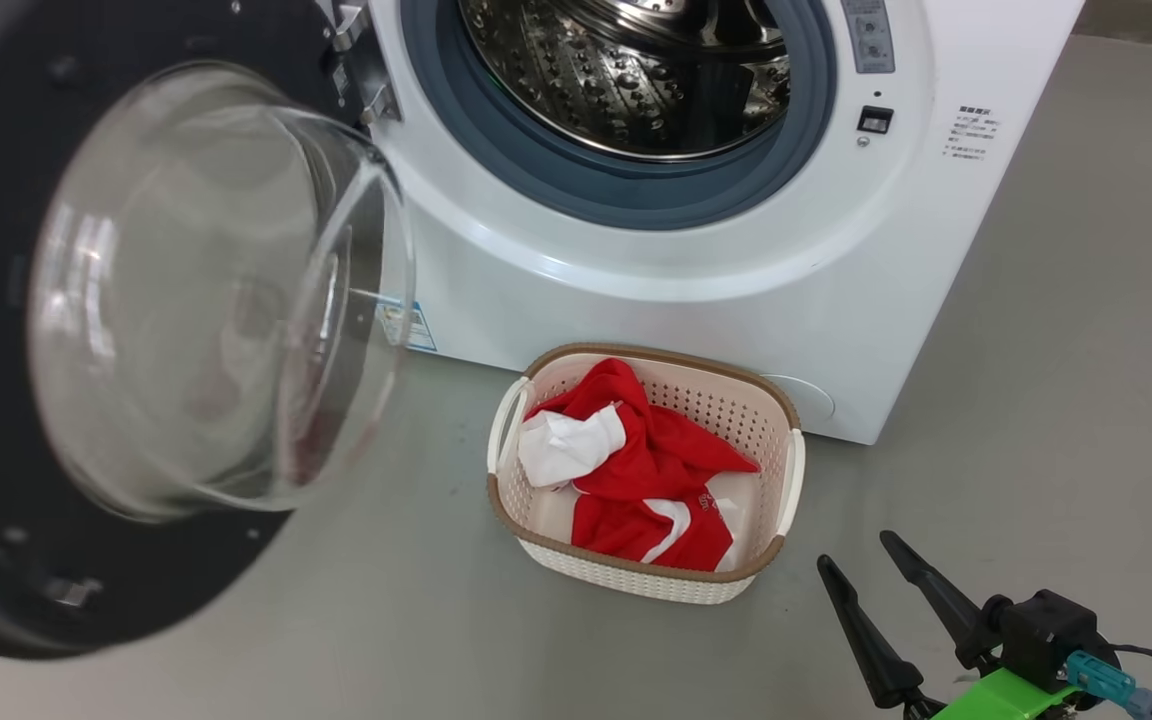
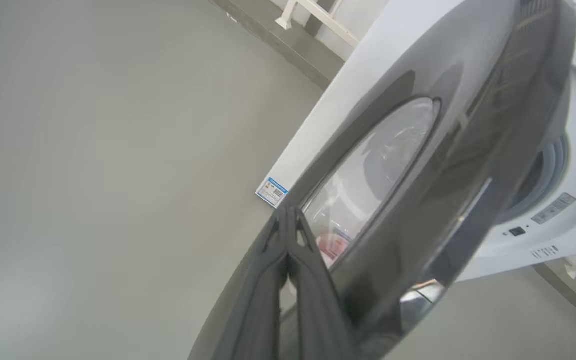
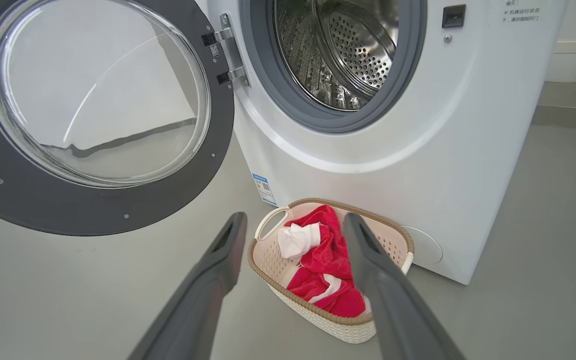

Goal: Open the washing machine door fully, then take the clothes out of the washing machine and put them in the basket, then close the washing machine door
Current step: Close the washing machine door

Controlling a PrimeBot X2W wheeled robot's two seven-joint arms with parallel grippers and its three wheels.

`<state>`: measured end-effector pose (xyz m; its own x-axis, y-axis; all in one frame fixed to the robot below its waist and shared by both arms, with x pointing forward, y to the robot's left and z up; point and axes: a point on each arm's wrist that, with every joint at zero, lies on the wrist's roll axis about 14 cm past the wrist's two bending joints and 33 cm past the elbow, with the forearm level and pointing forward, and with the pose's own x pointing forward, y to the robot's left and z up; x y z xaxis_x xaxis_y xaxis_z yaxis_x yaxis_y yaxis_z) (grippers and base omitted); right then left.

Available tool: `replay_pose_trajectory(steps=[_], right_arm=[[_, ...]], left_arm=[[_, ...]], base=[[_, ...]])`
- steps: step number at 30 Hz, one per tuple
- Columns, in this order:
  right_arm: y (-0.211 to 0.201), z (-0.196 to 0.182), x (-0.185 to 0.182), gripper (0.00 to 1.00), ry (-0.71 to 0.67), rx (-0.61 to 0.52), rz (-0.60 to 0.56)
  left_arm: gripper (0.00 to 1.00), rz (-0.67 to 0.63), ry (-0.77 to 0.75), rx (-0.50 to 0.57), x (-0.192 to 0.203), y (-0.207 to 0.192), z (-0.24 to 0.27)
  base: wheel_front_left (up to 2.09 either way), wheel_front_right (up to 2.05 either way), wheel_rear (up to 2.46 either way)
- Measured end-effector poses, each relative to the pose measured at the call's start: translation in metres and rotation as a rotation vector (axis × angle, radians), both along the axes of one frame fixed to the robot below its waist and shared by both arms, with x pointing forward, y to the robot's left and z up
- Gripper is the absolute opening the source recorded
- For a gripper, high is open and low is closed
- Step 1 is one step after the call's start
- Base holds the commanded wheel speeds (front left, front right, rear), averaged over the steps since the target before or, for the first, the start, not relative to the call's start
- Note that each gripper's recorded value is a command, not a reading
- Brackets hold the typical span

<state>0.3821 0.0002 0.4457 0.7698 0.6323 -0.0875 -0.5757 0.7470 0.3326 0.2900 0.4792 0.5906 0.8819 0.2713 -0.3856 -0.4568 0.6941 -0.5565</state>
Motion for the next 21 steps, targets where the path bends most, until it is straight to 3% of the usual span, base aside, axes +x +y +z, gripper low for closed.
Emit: replay_pose_trajectory(steps=[6, 21], right_arm=[[-0.008, 0.003, 0.002, 1.00, -0.009, -0.002, -0.025], [-0.023, 0.008, 0.001, 1.00, -0.023, -0.002, -0.078]], left_arm=[[0.00, -0.183, -0.012, -0.049, 0.021, -0.053, -0.013], [0.00, -0.413, -0.069, 0.000, 0.049, -0.113, 0.007]], base=[[0.00, 0.00, 0.00], [0.00, 0.00, 0.00]])
